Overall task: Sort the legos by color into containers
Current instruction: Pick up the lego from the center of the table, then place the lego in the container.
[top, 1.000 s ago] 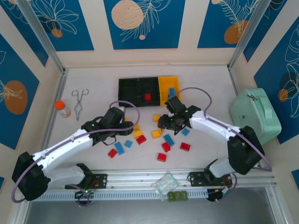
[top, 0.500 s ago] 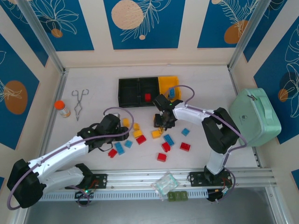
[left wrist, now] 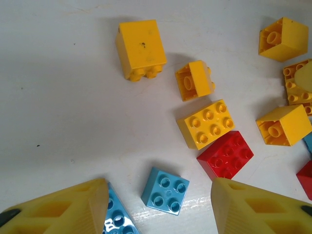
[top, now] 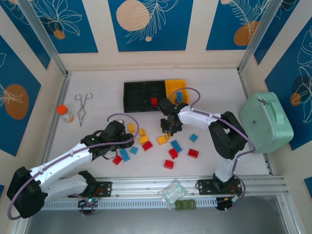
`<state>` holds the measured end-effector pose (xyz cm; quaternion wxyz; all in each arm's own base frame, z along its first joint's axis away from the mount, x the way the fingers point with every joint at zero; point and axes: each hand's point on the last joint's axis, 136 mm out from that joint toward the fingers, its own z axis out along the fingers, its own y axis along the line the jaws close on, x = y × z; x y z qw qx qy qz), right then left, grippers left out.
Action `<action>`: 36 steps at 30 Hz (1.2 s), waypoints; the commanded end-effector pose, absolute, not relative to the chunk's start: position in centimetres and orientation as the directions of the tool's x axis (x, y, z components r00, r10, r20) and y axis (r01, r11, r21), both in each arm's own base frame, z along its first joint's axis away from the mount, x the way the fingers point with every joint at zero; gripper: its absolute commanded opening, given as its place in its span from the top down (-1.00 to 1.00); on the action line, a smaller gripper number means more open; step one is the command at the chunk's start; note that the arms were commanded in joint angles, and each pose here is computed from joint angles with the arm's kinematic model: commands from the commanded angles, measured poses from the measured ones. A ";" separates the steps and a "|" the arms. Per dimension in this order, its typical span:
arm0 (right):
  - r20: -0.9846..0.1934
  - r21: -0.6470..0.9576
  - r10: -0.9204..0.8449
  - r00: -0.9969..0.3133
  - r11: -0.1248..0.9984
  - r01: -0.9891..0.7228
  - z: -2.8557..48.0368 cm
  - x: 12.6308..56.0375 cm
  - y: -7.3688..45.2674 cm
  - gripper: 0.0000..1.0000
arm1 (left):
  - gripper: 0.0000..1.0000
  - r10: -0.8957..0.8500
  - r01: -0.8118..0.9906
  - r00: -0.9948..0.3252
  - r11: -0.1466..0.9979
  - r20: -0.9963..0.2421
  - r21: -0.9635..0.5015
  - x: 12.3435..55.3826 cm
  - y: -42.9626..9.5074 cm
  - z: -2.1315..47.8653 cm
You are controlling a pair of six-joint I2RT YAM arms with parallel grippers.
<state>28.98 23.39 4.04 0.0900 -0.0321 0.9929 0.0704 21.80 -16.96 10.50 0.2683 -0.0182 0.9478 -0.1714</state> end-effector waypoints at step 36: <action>-0.344 0.409 -0.075 -0.936 0.885 -0.221 12.4 44.7 40.7 0.62 | -0.15 -0.380 -0.203 -0.818 0.893 -0.431 -0.401 17.9 -10.9 7.7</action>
